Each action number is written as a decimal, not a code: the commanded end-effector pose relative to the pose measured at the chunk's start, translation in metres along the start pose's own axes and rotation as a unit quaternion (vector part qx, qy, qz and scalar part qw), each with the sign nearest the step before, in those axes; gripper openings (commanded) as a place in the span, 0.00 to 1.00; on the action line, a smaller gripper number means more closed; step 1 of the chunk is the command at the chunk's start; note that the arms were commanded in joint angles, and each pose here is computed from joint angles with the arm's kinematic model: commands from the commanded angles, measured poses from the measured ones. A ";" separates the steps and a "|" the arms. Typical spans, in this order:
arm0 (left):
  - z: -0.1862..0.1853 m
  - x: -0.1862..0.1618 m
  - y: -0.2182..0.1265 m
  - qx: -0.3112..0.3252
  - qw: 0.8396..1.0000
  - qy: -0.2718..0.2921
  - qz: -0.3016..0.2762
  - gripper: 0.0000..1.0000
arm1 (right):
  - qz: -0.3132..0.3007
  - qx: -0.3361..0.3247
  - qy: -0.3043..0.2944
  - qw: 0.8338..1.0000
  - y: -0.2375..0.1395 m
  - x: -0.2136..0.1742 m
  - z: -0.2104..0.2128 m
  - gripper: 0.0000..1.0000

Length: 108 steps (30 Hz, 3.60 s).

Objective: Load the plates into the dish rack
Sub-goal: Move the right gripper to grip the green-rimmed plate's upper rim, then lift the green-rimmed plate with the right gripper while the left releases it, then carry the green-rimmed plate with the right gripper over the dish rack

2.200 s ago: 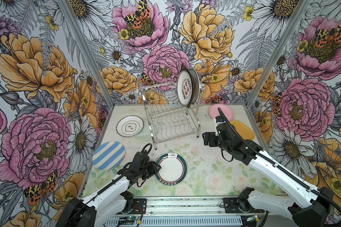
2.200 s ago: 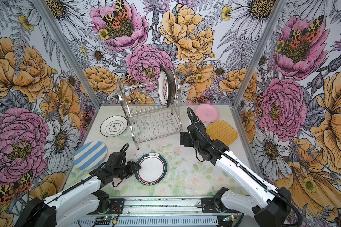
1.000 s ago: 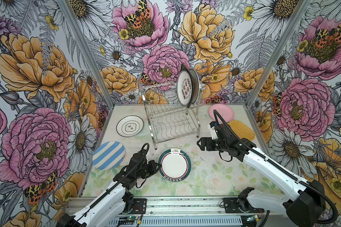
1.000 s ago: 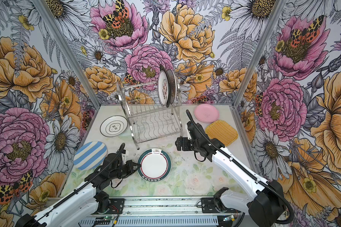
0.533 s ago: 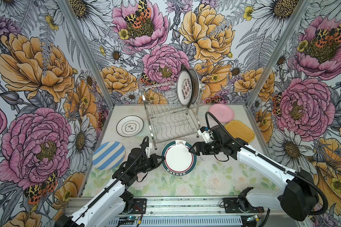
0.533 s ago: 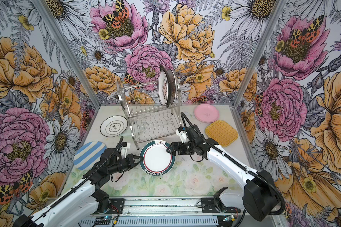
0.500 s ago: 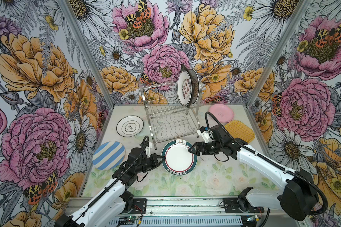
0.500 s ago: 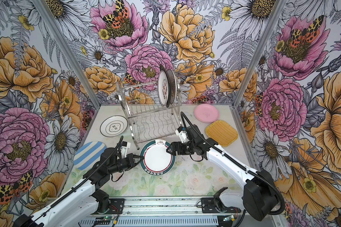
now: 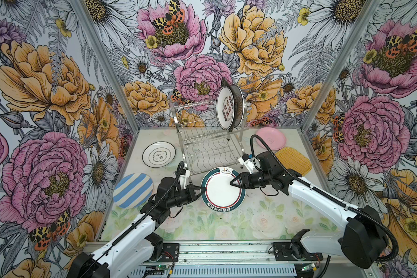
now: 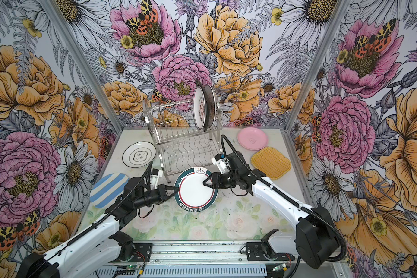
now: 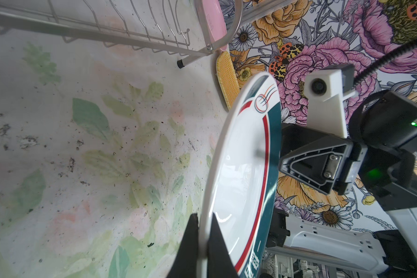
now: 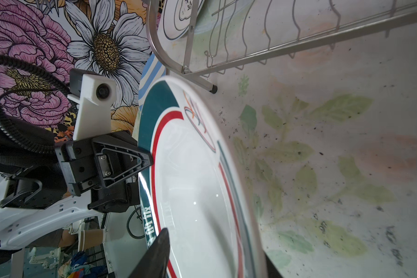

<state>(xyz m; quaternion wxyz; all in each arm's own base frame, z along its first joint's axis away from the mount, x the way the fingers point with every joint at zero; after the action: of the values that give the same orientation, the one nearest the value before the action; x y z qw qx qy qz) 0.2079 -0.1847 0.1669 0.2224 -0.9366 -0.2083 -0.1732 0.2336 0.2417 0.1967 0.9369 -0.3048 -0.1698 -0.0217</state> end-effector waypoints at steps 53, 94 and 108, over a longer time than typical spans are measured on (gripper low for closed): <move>0.015 0.044 -0.020 0.146 0.985 0.058 -0.074 0.97 | -0.218 -0.189 -0.164 0.943 -0.149 0.061 0.120 0.00; 0.016 0.032 -0.020 0.158 0.982 0.054 -0.087 0.99 | -0.482 -0.411 -0.250 0.732 -0.107 0.276 0.209 0.00; 0.018 0.030 -0.021 0.162 0.982 0.051 -0.086 0.99 | -0.473 -0.435 -0.254 0.723 -0.080 0.293 0.187 0.00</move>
<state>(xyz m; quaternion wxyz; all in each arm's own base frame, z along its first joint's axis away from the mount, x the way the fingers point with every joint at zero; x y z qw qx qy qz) 0.2297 -0.1519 0.1737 0.3598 -0.8612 -0.2965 -0.2023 0.4370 0.3110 0.4609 0.5009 -0.5742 -0.4998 -0.4119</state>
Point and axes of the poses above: each gripper's point midway between its finger pads, its own y axis out along the fingers, its own z axis along the line the jaws close on, x = y × z, the point moved 3 cm from there along -y, back along the fingers, and after that the axes turned 4 degrees about y, right-handed, at the moved point
